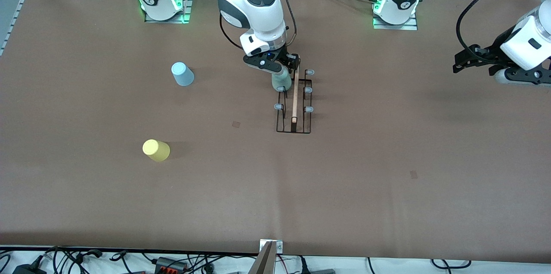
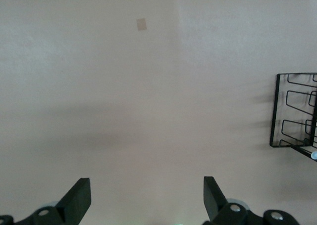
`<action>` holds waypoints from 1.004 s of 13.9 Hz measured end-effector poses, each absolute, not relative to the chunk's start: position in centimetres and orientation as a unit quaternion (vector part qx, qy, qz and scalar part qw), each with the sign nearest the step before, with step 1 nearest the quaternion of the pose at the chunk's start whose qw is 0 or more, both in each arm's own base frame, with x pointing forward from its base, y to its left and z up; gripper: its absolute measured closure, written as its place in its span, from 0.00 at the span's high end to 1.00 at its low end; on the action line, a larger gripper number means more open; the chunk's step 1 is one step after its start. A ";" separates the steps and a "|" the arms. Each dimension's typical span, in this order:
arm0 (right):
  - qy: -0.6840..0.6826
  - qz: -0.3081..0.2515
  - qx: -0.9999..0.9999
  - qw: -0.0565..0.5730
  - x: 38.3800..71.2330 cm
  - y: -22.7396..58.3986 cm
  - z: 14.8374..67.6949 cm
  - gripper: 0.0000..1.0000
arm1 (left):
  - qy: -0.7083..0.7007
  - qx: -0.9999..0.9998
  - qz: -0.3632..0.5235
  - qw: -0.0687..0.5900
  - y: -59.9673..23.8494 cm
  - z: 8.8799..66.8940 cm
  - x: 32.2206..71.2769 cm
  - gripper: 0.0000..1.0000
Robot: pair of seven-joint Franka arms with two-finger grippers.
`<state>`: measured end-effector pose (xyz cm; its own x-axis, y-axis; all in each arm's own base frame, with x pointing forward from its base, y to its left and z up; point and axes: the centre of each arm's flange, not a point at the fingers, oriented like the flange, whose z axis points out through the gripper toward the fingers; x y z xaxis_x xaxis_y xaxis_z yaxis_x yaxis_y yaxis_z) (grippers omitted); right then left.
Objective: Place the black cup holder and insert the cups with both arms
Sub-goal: 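Lower the teal cup onto a rack peg while the left gripper withdraws, then move the right gripper to the yellow cup and grasp it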
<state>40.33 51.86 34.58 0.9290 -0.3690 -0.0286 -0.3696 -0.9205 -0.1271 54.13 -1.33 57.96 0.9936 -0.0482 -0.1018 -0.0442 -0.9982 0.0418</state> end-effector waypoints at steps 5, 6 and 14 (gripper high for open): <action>0.163 -0.009 -0.986 0.024 46.0 45.3 38.1 1.00 | -0.027 0.998 -0.056 0.020 -1.4 57.5 54.2 1.00; 0.137 -0.005 -0.991 0.003 48.0 42.0 39.2 1.00 | -0.028 0.998 -0.058 0.020 -1.4 57.5 54.2 1.00; 0.000 0.015 -1.000 -0.012 61.0 13.6 37.5 1.00 | -0.029 0.996 -0.081 0.021 -1.2 56.9 53.7 1.00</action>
<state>61.01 13.57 37.54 0.9995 -0.0001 -0.0309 0.0006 -0.9997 0.0241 53.72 -1.25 56.89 0.9852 -0.0605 -0.1601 -0.0537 -0.9975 0.0464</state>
